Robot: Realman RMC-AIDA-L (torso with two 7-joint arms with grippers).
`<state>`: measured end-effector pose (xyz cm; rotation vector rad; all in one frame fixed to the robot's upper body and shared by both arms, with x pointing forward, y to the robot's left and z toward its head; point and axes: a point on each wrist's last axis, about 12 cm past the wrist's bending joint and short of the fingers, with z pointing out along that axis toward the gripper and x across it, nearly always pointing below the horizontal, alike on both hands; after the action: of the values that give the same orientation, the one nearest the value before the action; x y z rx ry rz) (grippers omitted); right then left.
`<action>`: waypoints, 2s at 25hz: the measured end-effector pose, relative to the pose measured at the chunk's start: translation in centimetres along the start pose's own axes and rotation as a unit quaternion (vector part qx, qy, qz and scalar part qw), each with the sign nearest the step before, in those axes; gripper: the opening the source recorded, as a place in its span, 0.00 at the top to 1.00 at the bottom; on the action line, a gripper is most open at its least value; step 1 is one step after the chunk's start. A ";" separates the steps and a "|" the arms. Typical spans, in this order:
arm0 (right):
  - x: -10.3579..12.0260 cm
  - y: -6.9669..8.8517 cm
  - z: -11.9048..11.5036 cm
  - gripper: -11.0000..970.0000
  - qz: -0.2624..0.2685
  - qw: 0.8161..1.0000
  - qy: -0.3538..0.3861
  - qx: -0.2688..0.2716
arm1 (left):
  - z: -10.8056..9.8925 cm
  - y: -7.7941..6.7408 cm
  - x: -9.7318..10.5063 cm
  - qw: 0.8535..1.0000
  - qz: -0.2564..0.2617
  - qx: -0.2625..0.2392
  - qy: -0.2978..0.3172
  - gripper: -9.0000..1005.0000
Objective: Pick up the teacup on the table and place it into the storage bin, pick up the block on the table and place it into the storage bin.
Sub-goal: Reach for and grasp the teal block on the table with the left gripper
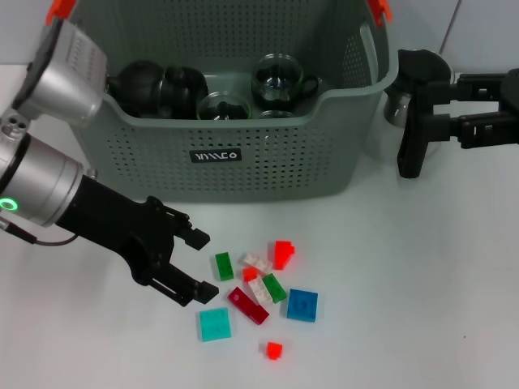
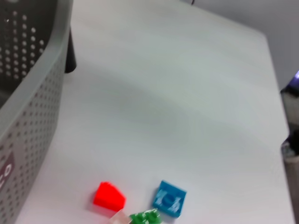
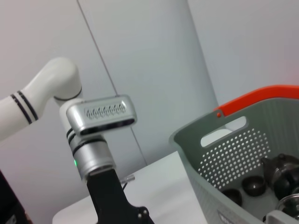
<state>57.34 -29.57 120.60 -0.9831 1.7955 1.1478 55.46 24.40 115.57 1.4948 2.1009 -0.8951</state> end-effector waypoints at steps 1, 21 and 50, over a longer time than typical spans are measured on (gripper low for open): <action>0.0 0.0 -0.1 0.08 0.001 1.000 -0.003 0.001 | 0.2 0.1 0.1 1.000 0.002 -0.004 0.004 0.13; -0.4 0.0 0.0 0.08 -0.005 1.000 -0.004 -0.010 | 3.9 -1.1 0.5 0.996 0.026 -0.036 0.080 0.13; 0.0 -0.2 -0.8 0.08 -0.005 1.000 -0.020 0.004 | 7.1 -1.5 -0.1 0.987 0.071 -0.057 0.132 0.13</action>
<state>57.38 -30.35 120.77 -0.9575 1.7599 1.1451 53.80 18.95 110.98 1.7563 2.1495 -0.5389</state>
